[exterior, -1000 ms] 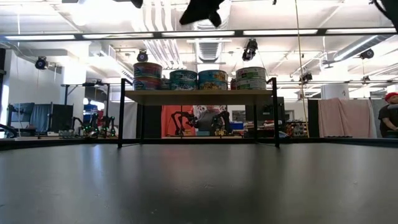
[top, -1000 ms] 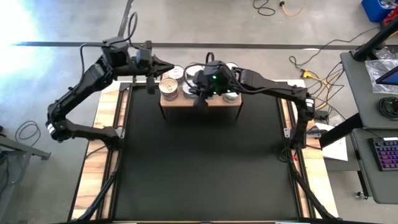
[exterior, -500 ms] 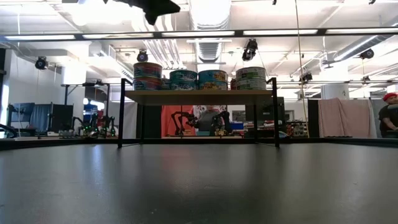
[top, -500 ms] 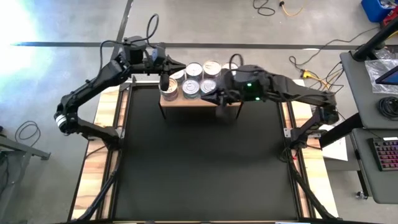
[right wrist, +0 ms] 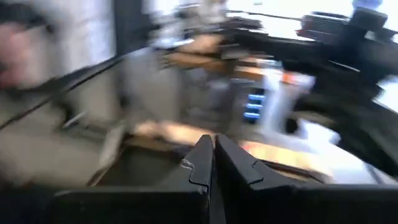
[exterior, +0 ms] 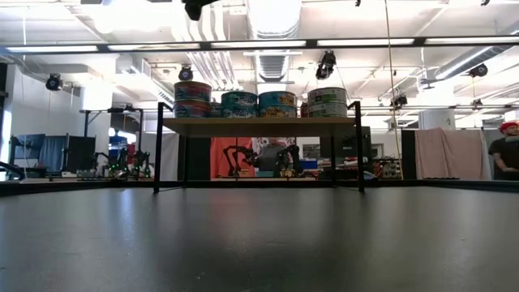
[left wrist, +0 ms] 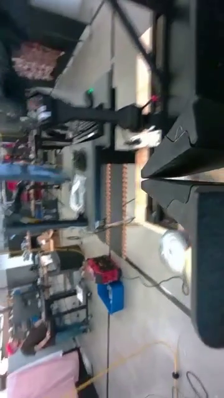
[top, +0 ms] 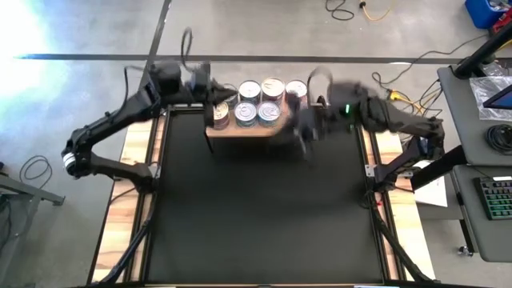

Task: Stack canned seafood by type on shelf
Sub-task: Return to Home Position

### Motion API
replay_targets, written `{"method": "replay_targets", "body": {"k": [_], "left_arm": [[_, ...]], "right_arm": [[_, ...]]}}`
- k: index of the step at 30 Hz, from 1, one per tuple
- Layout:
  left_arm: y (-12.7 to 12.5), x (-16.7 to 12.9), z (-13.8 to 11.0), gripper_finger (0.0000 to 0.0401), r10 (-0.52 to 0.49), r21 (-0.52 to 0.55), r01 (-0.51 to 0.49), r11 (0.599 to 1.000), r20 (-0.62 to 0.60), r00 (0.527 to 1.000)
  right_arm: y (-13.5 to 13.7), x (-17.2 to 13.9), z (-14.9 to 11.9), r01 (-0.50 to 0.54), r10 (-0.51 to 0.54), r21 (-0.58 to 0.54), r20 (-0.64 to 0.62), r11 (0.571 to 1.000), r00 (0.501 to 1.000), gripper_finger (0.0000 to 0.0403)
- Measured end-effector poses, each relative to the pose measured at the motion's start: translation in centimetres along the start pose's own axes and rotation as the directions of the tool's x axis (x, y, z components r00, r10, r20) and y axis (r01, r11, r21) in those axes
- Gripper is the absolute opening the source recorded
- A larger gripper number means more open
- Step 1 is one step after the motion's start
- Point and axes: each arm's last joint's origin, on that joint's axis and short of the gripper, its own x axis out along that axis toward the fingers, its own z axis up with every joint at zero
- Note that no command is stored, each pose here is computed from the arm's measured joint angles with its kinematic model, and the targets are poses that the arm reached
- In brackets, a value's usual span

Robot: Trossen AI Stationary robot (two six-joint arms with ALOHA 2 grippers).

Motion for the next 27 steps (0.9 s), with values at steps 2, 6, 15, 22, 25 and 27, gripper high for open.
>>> {"method": "replay_targets", "body": {"k": [2,6,15,22,25,27], "left_arm": [[-1.6,-0.1,-1.5,0.0000,-0.019,0.005,0.019,1.000,-0.013,1.000],[-5.0,-1.2,-4.9,0.0000,-0.111,0.019,0.111,0.994,0.025,0.993],[-8.3,-5.3,-9.1,0.0000,-0.123,-0.653,0.129,0.747,0.055,0.991],[-8.5,-8.2,-8.4,0.0000,-0.016,-0.616,0.124,0.778,0.178,0.984],[-8.6,-9.4,-6.4,0.0000,-0.016,-0.516,0.161,0.841,0.275,0.961],[-8.7,-10.1,-5.2,0.0000,-0.039,-0.478,0.196,0.856,0.319,0.947]], "right_arm": [[1.7,0.4,-0.8,-0.133,0.131,-0.099,-0.022,0.986,0.991,0.0013],[4.0,0.4,-4.8,-0.176,0.154,-0.183,-0.127,0.967,0.980,0.0013],[3.6,-0.8,-12.9,-0.083,0.080,0.087,0.035,0.993,0.996,0.0013],[3.8,-1.7,-15.5,-0.062,0.054,0.095,0.083,0.994,0.995,0.0013],[3.7,-2.1,-16.3,-0.044,0.043,0.005,0.088,0.999,0.995,0.0013],[3.8,-2.1,-17.1,-0.077,0.081,-0.058,0.071,0.995,0.994,0.0013]]}}
